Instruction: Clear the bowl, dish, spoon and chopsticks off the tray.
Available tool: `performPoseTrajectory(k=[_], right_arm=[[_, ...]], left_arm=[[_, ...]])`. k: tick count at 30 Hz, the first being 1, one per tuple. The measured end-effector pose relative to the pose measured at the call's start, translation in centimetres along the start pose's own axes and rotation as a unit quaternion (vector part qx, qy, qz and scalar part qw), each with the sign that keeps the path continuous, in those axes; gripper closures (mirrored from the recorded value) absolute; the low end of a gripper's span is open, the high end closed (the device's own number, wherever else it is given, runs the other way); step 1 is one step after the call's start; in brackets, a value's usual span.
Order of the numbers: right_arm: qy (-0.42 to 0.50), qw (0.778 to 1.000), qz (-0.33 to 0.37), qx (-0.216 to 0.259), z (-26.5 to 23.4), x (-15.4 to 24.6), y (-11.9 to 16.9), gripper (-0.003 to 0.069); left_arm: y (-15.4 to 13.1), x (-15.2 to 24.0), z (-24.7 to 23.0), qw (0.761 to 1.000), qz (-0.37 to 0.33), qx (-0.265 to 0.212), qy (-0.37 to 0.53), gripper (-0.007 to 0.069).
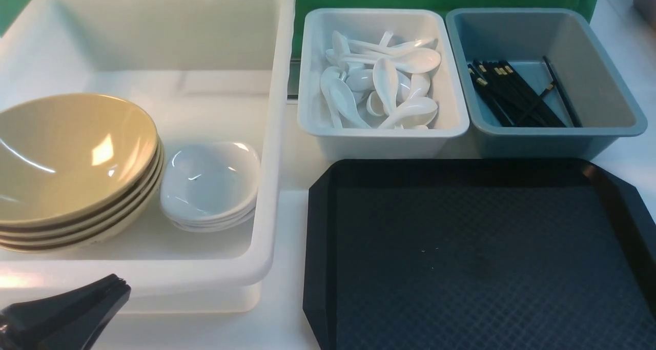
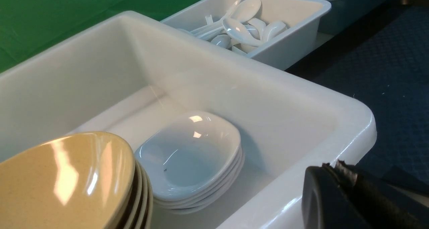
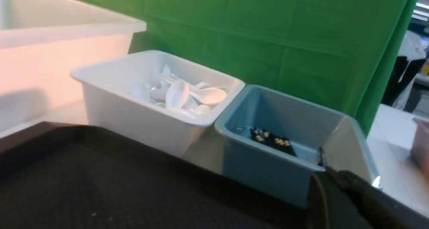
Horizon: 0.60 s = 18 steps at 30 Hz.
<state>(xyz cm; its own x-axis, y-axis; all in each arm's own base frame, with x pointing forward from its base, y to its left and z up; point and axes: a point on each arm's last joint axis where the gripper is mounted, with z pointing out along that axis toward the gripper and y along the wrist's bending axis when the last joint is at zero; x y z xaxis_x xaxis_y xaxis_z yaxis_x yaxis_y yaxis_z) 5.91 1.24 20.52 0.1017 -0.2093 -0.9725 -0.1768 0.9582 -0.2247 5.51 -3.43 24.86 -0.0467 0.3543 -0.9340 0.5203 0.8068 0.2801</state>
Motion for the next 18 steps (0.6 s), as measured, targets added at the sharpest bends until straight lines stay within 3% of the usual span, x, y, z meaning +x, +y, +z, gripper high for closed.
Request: performPoseTrajectory(k=[4,8,18], right_arm=[[-0.012,0.997,0.013,0.07,-0.4,-0.2,-0.8,0.0624],[0.039,0.991,0.032,0.125,-0.6,0.7,-1.4,0.0624],[0.179,0.974,0.059,0.125,-1.1,3.2,-1.0,0.0624]], left_arm=[[0.0,0.0,0.0,1.0,0.0,0.0,0.0,0.064],[0.0,0.1,0.0,1.0,0.0,0.001,0.002,0.064],[0.0,0.1,0.0,1.0,0.0,0.001,0.002,0.064]])
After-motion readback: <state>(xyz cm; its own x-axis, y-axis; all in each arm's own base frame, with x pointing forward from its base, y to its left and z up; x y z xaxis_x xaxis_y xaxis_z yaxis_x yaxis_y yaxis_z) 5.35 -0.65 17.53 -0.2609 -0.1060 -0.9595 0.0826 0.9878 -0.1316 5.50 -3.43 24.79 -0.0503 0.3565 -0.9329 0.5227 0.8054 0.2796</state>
